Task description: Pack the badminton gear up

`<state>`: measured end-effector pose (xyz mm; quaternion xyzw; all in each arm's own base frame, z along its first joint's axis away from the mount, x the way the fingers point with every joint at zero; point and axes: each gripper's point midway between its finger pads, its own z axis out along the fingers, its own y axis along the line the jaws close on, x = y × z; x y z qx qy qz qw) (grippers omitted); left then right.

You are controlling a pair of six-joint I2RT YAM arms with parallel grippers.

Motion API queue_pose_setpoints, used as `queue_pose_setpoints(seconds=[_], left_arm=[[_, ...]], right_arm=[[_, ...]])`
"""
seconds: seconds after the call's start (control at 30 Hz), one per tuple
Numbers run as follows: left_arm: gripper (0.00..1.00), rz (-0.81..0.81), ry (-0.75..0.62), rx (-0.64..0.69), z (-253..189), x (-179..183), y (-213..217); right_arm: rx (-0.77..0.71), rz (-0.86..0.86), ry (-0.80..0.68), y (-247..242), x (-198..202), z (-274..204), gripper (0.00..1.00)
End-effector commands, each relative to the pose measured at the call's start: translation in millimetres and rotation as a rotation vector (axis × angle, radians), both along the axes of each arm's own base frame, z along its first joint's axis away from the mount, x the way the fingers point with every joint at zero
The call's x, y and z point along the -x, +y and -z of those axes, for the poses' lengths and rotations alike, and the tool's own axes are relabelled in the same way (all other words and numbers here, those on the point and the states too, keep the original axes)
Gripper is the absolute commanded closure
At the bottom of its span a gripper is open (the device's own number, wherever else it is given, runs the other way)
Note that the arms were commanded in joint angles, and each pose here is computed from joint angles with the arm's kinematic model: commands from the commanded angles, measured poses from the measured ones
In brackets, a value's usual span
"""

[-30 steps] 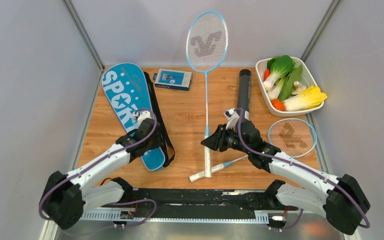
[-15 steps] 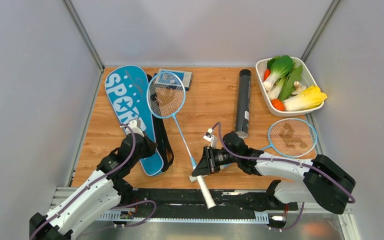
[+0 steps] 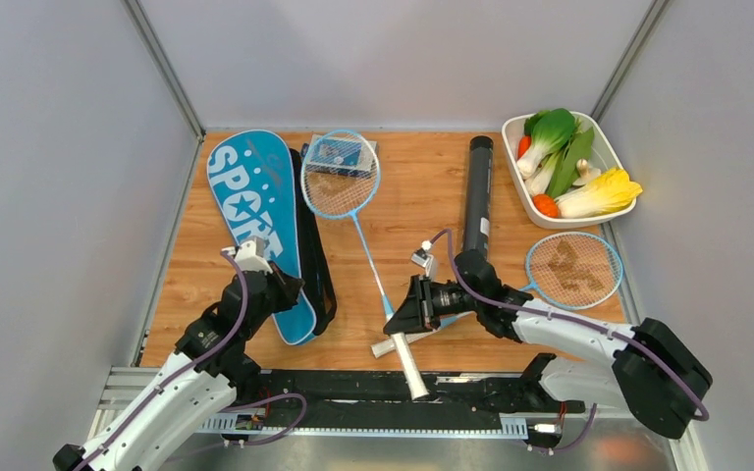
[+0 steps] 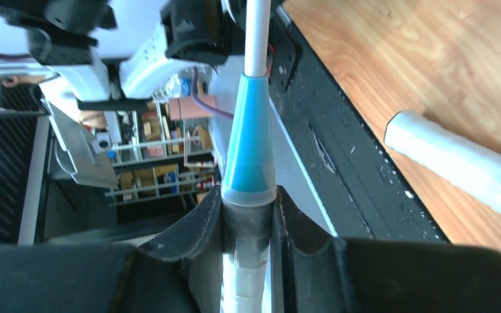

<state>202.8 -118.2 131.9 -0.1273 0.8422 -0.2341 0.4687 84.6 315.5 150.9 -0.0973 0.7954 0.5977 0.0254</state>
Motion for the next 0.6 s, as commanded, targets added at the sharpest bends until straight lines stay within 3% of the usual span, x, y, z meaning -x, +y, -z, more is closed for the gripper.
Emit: queue_pose_setpoints(seconds=[0.0, 0.3, 0.57], left_arm=[[1.00, -0.017, -0.036, -0.007, -8.0, -3.0, 4.3], [1.00, 0.003, -0.078, 0.014, -13.5, -5.7, -0.6], [1.00, 0.062, -0.115, 0.006, -18.8, -6.1, -8.0]], right_arm=[[-0.073, 0.075, -0.039, -11.2, -18.3, -25.9, 1.00], [-0.037, 0.023, 0.023, -13.5, -10.4, -9.7, 1.00], [-0.076, -0.146, 0.092, -4.9, 9.6, -11.8, 1.00]])
